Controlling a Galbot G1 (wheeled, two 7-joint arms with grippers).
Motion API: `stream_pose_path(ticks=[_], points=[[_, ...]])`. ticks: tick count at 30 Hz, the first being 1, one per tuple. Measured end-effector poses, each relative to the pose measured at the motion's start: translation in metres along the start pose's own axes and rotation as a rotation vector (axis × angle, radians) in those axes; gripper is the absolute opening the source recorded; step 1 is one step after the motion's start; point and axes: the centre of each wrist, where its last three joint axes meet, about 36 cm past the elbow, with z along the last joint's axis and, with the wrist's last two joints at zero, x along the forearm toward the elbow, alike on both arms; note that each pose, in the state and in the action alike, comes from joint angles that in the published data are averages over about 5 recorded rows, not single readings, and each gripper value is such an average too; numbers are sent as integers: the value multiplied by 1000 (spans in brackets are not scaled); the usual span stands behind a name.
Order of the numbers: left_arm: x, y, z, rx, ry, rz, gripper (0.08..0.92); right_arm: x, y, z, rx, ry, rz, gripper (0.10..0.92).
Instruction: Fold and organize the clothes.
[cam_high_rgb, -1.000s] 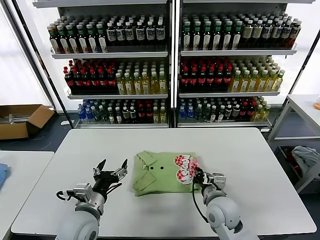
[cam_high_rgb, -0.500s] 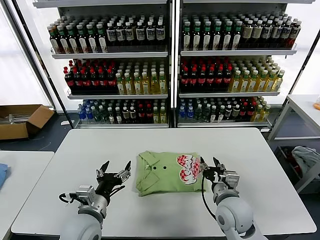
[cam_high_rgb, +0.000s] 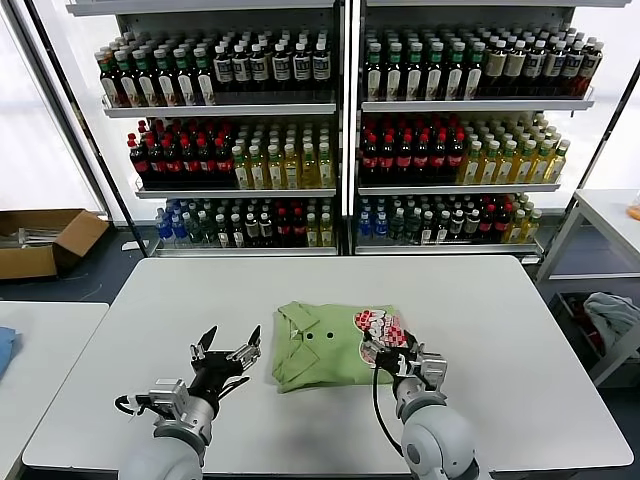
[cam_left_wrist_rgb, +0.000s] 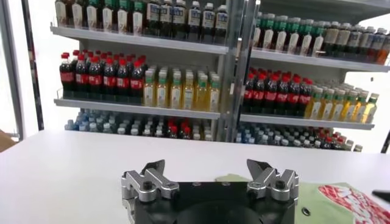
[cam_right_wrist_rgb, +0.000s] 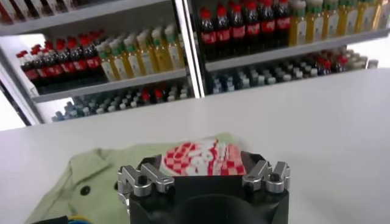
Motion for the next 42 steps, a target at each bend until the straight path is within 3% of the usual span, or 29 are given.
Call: stream_pose_path(ticks=[13, 27, 34, 42], points=[[6, -2, 5, -6, 14, 3, 823, -4, 3, 19, -93, 101, 10, 823], [5, -5, 6, -4, 6, 9, 823, 7, -3, 23, -154, 128, 14, 823], [6, -6, 6, -15, -30, -11, 823, 35, -15, -3, -128, 15, 7, 823], [6, -12, 7, -11, -98, -18, 823, 67, -54, -26, 15, -146, 114, 823]])
